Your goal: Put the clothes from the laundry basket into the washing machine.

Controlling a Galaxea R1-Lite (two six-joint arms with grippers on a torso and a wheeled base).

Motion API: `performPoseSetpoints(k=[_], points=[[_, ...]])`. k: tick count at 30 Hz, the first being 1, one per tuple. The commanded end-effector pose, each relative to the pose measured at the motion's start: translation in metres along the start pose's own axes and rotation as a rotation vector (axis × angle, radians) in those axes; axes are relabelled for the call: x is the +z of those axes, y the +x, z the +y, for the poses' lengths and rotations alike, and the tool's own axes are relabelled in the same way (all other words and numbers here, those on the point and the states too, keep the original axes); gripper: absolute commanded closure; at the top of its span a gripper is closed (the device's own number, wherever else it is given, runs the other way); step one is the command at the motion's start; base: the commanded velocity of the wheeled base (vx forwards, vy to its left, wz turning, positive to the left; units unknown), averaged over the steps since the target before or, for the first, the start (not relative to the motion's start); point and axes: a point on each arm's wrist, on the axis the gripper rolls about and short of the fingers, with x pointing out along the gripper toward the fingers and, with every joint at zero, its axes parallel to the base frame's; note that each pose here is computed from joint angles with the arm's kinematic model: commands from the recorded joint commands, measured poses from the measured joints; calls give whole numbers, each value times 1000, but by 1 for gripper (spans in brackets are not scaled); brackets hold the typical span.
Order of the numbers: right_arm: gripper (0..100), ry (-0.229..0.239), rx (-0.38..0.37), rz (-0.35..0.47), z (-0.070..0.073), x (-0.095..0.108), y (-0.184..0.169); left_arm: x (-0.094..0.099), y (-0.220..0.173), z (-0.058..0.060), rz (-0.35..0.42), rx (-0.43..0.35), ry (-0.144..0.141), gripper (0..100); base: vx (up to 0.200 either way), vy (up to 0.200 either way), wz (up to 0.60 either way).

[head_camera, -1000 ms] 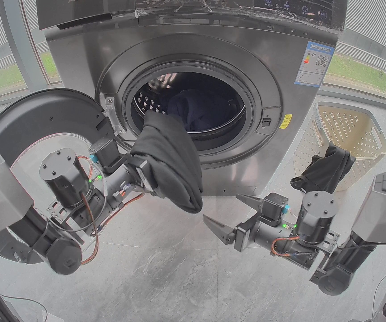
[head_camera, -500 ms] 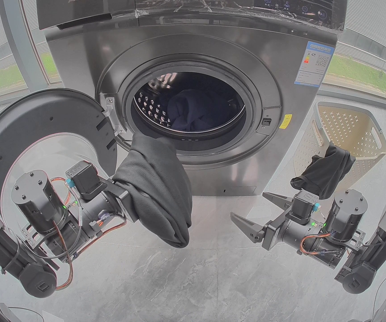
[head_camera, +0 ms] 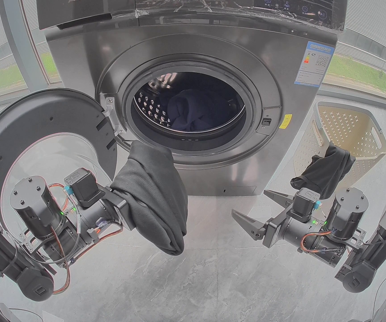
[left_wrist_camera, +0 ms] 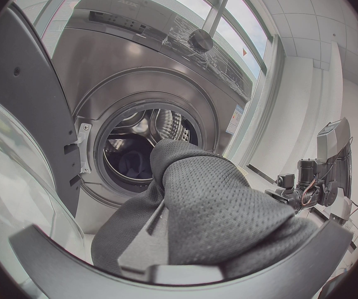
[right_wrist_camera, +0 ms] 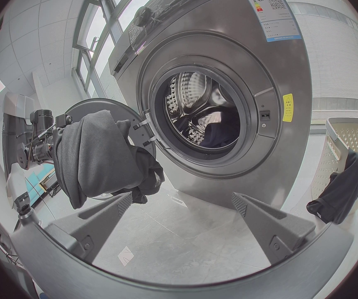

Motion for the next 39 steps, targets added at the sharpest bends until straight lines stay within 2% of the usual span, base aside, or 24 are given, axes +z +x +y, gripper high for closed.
performPoseSetpoints(k=[1, 24, 31, 39], points=[[0, 3, 9, 6, 3, -2, 1, -2, 1, 0, 6, 1, 0, 100, 200, 0, 0], [0, 5, 10, 11, 3, -2, -1, -16, 7, -1, 56, -4, 2, 100, 200, 0, 0], [0, 5, 10, 15, 3, -3, -1, -20, 8, -5, 70, -21, 2, 100, 0, 0, 0], [0, 5, 16, 16, 5, -3, -2, -20, 10, -5, 67, -20, 5, 100, 0, 0, 0]])
